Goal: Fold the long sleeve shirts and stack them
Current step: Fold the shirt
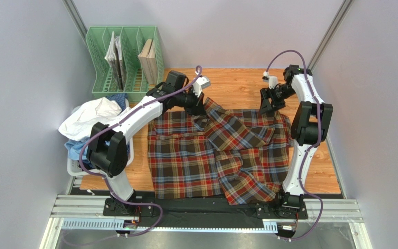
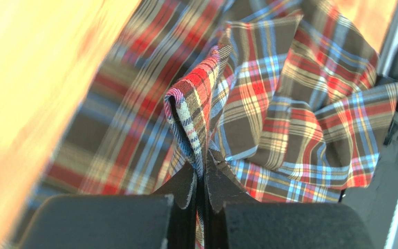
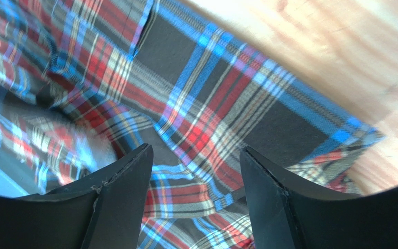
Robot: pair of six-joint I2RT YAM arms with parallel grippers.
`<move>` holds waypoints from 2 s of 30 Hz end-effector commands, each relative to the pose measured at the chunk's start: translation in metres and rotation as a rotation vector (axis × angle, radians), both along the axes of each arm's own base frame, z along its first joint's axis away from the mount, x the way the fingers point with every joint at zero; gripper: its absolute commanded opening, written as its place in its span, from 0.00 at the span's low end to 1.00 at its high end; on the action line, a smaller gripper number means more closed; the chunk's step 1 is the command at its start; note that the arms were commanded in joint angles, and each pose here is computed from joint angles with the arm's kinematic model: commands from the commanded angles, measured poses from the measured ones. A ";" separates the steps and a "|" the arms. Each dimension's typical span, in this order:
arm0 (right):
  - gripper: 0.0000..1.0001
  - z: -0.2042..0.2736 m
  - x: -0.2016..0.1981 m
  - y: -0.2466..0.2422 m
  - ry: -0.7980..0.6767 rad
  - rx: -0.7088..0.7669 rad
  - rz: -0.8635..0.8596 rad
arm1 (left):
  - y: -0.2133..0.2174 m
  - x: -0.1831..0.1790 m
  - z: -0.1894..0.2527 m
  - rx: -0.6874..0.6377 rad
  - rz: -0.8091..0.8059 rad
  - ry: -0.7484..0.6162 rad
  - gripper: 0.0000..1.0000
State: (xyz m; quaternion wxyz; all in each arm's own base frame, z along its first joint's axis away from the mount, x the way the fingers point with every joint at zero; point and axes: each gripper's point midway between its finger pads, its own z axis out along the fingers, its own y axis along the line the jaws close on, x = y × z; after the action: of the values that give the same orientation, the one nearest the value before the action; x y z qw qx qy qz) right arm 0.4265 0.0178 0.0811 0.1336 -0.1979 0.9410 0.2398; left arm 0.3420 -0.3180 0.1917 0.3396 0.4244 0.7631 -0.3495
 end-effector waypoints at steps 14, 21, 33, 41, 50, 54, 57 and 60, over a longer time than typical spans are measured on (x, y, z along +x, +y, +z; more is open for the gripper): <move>0.65 0.001 -0.019 0.005 0.028 -0.006 0.065 | 0.091 0.003 -0.074 -0.053 0.507 0.368 0.00; 0.64 0.011 -0.013 -0.001 -0.007 -0.040 0.055 | 0.118 0.028 -0.072 -0.050 0.605 0.316 0.00; 0.59 0.036 -0.017 -0.019 -0.119 -0.199 0.047 | 0.173 0.009 -0.043 0.145 0.639 0.095 0.71; 0.56 -0.006 -0.045 -0.019 -0.014 -0.248 0.070 | 0.161 -0.009 -0.080 0.434 0.391 0.078 0.68; 0.54 -0.056 -0.048 -0.061 0.081 -0.385 0.038 | 0.153 -0.013 -0.150 0.660 0.282 0.302 0.61; 0.53 -0.070 -0.036 -0.084 0.101 -0.424 0.001 | 0.140 0.003 -0.161 0.681 0.249 0.386 0.52; 0.52 -0.068 -0.014 -0.096 0.070 -0.468 -0.028 | 0.133 0.034 -0.167 0.695 0.239 0.362 0.48; 0.52 -0.057 0.020 -0.106 0.011 -0.483 -0.072 | 0.126 0.071 -0.161 0.664 0.258 0.312 0.47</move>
State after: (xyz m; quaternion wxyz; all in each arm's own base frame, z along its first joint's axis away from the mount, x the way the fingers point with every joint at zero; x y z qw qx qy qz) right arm 0.3913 -0.0583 0.0215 0.0302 -0.1980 0.9774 0.0676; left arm 0.3820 -0.1938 0.0259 0.0915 0.3401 0.9299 -0.1067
